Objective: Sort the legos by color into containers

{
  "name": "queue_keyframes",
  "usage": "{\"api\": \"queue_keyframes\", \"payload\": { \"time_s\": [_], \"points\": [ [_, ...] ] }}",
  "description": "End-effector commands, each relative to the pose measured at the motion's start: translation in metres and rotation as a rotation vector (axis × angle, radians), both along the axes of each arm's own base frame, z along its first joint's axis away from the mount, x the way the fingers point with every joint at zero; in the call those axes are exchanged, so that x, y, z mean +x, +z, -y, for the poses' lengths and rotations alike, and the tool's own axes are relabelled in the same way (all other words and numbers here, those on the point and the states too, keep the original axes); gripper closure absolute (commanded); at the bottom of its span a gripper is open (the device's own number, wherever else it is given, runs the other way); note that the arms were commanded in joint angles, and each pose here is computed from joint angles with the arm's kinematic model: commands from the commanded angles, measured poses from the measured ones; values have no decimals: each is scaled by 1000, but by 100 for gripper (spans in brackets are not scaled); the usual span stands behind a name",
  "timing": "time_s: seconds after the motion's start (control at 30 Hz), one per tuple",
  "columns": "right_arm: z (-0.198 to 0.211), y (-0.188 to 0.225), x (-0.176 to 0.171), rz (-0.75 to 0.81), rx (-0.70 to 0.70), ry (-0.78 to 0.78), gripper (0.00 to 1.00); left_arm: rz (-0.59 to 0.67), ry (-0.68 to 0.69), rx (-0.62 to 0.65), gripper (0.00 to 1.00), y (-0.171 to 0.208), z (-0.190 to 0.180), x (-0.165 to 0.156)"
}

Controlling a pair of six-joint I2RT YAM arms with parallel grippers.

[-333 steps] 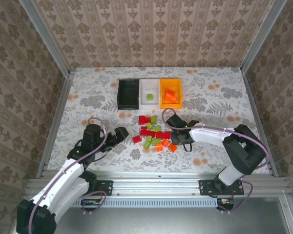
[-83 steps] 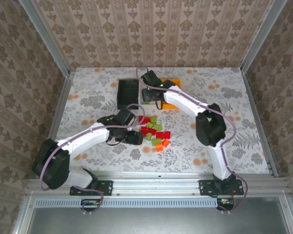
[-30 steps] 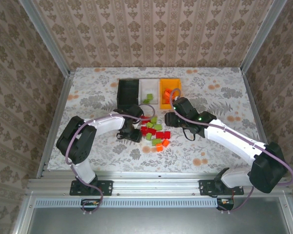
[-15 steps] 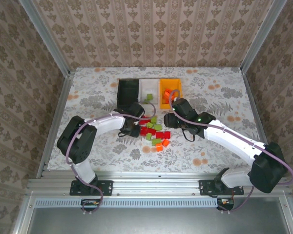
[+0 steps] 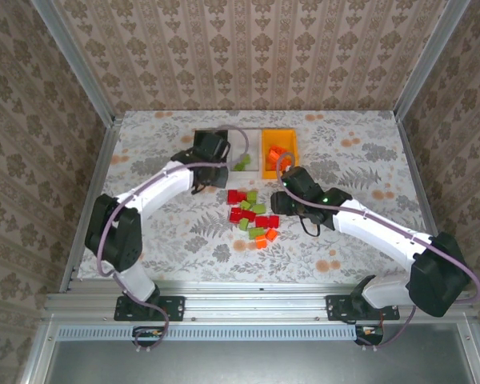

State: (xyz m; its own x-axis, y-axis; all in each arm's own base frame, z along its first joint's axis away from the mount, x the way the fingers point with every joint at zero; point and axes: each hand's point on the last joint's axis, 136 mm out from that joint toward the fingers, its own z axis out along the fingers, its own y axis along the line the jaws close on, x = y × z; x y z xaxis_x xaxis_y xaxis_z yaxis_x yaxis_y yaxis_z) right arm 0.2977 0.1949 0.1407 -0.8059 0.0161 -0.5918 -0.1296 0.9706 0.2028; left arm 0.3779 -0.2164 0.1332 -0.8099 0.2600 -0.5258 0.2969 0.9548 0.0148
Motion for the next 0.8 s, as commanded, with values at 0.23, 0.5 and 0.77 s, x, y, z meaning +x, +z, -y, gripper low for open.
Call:
{"api": "queue_keyframes", "payload": {
  "time_s": [0.23,0.5,0.77],
  "points": [
    [19,-6,-3,12,-15,-40,46,-121,63,32,60,-19,-26,82],
    [19,-7,-4,3,-23,-32,45,-135,48,-51,31,-11,-13,94],
    [20,-12,-9,-9,-15,-32,46,-55,-29,-265,16,45,21,13]
  ]
}}
